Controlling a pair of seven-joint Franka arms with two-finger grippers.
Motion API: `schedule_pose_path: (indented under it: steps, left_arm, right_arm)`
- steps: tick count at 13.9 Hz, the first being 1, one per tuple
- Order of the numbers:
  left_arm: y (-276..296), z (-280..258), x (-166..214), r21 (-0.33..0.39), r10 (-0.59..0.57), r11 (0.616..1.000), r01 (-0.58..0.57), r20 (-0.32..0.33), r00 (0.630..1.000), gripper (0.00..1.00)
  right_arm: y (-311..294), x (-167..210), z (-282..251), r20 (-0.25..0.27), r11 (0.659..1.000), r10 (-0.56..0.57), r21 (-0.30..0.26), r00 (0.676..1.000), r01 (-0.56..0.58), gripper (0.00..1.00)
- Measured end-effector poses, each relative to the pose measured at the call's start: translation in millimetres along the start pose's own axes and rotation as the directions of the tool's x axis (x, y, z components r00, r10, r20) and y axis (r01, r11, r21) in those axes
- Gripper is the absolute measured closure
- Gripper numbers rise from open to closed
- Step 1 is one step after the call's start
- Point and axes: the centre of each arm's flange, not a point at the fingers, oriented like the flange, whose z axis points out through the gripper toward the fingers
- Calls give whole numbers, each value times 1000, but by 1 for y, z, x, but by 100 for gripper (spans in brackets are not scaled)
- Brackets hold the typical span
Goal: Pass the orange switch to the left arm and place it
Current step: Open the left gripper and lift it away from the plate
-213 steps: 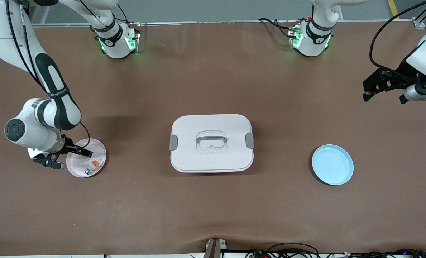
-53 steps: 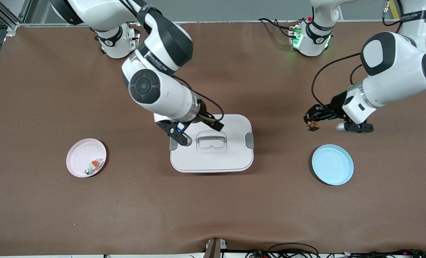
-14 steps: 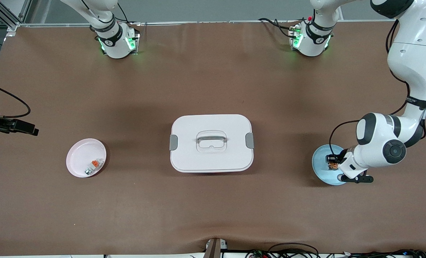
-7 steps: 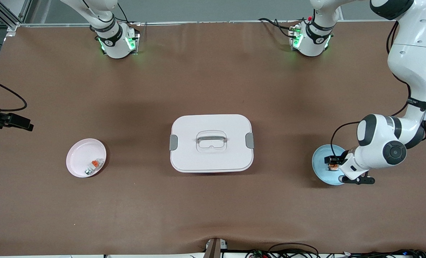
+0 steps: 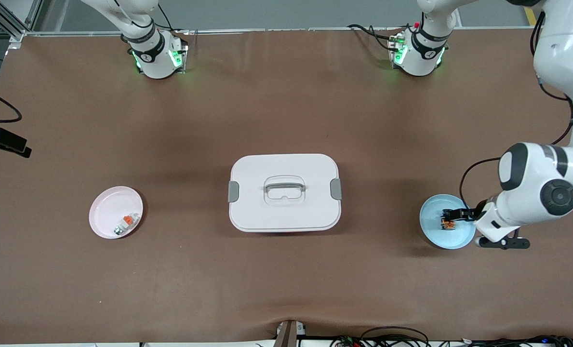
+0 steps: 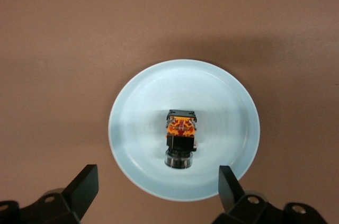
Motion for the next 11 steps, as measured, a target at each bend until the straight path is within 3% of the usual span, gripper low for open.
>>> schedule_pose_path:
  steps: [3, 9, 11]
  left_arm:
    - [4, -68, -6, 38, 3, 999, -1, -41, 999, 0]
    - [17, -199, -34, 96, -4, 995, 6, -22, 1000, 0]
    - [29, -232, -48, 112, 6, 994, 0, -52, 999, 0]
  right_arm:
    - [-5, 0, 2, 7, 1000, -5, 22, 1000, 4, 0]
    - [9, -1, 2, 8, 999, 21, 37, 1000, -21, 0]
    - [5, -3, -3, 0, 999, 13, 38, 1000, -13, 0]
